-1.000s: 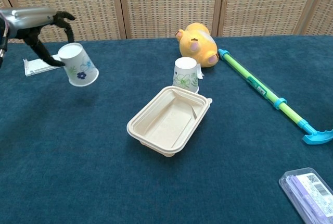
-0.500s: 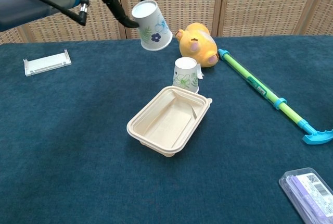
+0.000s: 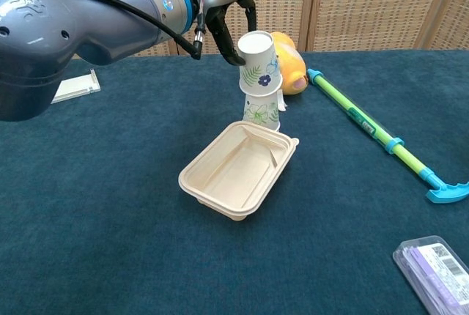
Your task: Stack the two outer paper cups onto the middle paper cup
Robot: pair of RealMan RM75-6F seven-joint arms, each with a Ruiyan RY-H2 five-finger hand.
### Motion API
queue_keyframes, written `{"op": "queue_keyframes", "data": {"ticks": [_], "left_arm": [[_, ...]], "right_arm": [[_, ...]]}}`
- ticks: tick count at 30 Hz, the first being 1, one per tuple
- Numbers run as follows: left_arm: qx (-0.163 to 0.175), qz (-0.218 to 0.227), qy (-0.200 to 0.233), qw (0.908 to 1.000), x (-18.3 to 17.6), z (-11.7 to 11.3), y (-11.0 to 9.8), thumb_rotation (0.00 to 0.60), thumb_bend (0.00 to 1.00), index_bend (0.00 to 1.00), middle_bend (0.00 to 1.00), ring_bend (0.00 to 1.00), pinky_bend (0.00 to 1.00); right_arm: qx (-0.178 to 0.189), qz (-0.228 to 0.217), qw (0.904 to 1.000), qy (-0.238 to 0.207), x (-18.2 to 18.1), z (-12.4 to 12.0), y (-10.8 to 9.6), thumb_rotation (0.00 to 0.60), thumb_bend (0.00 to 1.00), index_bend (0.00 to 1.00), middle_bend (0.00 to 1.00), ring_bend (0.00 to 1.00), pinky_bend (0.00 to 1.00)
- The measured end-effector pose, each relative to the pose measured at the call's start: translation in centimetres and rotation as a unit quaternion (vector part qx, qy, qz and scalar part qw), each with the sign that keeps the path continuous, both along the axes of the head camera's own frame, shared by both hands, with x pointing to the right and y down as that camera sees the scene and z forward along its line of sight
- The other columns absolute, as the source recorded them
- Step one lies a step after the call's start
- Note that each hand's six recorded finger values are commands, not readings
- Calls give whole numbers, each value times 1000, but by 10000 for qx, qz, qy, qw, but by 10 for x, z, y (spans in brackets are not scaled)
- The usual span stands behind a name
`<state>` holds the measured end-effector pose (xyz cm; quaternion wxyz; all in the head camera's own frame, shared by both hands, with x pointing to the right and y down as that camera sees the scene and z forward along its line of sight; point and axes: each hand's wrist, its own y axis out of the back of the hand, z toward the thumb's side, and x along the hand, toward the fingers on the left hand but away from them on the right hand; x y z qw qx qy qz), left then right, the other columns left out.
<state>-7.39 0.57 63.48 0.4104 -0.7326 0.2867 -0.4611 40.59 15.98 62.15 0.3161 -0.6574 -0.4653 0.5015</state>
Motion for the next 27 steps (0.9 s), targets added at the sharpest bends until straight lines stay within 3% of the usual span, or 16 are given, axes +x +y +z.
{"op": "queue_keyframes", "data": {"ticks": [15,23,27], "left_arm": [[-158,85,-236,9996,6,10,4,600,252,349,0,0,58],[-120,120,-123,9998,11,10,6,600,252,370,0,0,58],[-109,144,-91,9998,12,9,8,600,252,326,0,0,59]], "right_arm": [[-9,44,10000,-47,2,0,-1,600,252,100,0,0,0],[-13,49,10000,-62,2,0,-1,600,249,100,0,0,0],[-12,56,10000,-76,3,0,-1,600,249,99,0,0,0]]}}
